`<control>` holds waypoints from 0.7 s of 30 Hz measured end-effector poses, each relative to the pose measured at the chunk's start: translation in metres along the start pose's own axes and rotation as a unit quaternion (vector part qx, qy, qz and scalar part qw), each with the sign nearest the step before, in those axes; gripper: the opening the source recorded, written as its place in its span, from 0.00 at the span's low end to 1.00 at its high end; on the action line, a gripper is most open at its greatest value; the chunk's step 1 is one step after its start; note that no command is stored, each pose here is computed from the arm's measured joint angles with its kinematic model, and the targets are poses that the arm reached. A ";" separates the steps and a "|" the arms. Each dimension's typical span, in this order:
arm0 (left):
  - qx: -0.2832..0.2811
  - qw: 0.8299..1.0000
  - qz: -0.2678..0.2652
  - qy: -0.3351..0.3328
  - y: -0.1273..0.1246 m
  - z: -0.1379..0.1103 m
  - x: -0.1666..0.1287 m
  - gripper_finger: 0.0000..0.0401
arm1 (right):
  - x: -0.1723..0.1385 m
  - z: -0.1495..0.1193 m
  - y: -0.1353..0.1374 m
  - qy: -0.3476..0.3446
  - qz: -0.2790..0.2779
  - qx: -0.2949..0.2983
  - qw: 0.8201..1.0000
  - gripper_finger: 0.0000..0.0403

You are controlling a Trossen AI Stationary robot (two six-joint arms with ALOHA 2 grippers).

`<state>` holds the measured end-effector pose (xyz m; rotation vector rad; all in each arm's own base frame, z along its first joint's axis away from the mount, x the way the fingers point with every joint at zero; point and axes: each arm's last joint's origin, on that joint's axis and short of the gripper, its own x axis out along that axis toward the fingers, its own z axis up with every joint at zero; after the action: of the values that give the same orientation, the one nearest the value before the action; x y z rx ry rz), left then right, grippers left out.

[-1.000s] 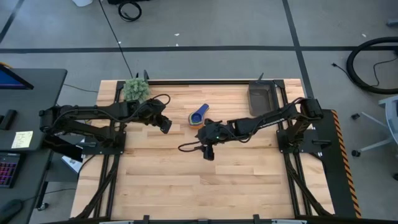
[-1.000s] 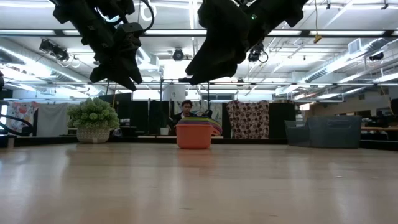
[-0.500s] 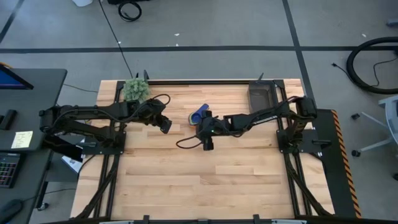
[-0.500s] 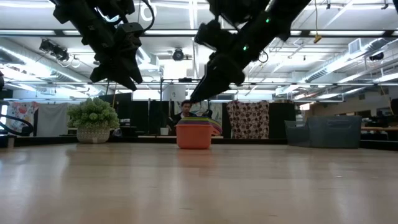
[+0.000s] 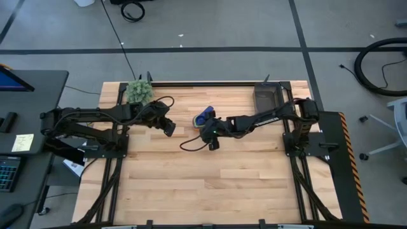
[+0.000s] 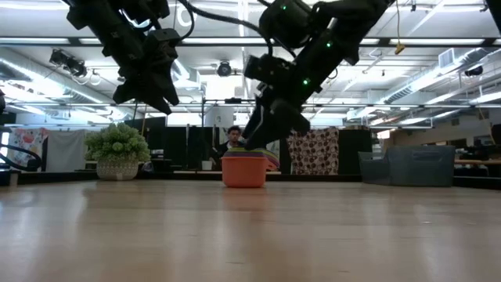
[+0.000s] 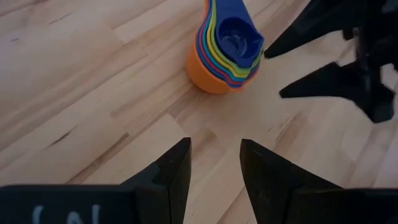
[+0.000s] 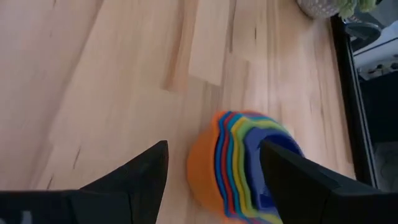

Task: Nest measuring cups in basket
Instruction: Put the stack of measuring cups into the black bin

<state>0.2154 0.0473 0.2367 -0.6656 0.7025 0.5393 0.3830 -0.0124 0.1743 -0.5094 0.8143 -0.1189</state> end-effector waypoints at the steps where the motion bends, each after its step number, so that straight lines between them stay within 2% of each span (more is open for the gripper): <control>1: 0.000 1.000 -0.001 -0.001 0.000 0.000 0.000 0.35 | 0.002 -0.001 -0.001 0.002 0.001 0.001 1.000 0.64; 4: 0.000 1.000 -0.001 -0.001 0.000 0.000 0.000 0.35 | 0.009 -0.006 -0.001 0.011 0.008 0.002 1.000 0.64; 10: 0.000 1.000 0.000 -0.001 0.000 0.000 0.000 0.35 | 0.012 -0.009 -0.004 0.022 -0.013 -0.025 0.999 0.64; 21: 0.000 1.000 0.000 0.000 0.000 0.000 0.000 0.35 | 0.012 -0.009 -0.006 0.025 -0.021 -0.027 0.999 0.64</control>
<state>0.2154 0.0473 0.2367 -0.6660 0.7012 0.5391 0.3852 -0.0250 0.1636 -0.5759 0.8577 -0.1497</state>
